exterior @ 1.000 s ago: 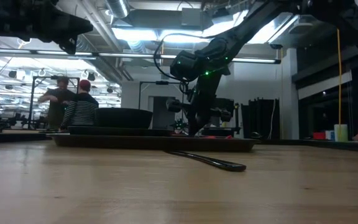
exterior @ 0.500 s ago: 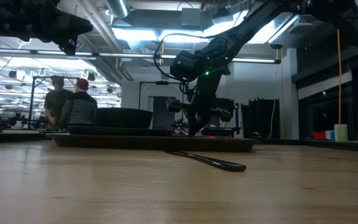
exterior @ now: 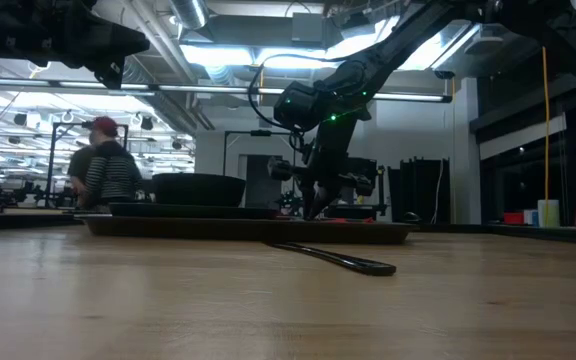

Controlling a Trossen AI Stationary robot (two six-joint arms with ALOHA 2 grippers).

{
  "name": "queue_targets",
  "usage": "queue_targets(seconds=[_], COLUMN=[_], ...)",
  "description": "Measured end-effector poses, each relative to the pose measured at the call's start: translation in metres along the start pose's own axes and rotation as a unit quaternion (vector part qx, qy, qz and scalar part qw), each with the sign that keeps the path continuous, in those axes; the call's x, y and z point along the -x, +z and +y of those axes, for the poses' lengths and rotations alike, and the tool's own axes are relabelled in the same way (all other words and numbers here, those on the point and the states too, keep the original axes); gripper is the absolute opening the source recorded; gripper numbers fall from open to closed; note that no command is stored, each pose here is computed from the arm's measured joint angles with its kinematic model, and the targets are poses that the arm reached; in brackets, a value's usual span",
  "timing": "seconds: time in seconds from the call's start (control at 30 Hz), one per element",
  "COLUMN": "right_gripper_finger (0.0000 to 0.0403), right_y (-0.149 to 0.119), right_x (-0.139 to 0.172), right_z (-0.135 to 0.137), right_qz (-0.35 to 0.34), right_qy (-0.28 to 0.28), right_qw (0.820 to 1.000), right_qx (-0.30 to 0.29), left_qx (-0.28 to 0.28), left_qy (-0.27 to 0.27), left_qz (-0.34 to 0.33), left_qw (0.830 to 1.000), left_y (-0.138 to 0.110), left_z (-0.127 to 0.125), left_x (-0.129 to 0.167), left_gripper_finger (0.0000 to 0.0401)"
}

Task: Set up tray
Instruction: Put the silver spoon on the red napkin to the left of the silver fork, then put the silver knife on the red napkin to the right of the silver fork

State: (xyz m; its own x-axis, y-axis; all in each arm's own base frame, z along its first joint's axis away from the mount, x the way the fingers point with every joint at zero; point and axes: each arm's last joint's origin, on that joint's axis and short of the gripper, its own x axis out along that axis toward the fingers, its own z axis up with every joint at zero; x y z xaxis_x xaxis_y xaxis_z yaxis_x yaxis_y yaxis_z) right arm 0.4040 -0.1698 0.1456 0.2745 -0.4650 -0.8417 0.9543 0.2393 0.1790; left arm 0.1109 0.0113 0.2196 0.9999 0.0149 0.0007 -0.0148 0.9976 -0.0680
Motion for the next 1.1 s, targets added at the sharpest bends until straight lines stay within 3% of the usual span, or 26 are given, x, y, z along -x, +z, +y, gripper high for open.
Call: queue_targets(seconds=[0.3,0.7,0.9,1.1], right_gripper_finger=[0.0046,0.0046,0.0046,0.0046], right_y=[0.001,-0.002,-0.03,-0.083], right_x=[0.002,0.054,0.106,0.162], right_z=[0.0,0.014,0.035,0.056], right_qz=[-0.004,0.002,-0.02,-0.058], right_qy=[0.001,0.057,0.094,0.13], right_qw=[1.0,0.994,0.984,0.967], right_qx=[0.016,0.096,0.152,0.213], left_qx=[0.0,0.0,0.0,0.0], left_qy=[0.0,0.0,0.0,0.0], left_qz=[0.0,0.0,0.0,0.0], left_qw=[1.0,1.0,1.0,1.0], left_y=[0.0,0.0,0.0,0.0], left_z=[0.0,0.0,0.0,0.0], left_x=[0.0,0.0,0.0,0.0], left_gripper_finger=[0.0049,0.0049,0.0049,0.0049])
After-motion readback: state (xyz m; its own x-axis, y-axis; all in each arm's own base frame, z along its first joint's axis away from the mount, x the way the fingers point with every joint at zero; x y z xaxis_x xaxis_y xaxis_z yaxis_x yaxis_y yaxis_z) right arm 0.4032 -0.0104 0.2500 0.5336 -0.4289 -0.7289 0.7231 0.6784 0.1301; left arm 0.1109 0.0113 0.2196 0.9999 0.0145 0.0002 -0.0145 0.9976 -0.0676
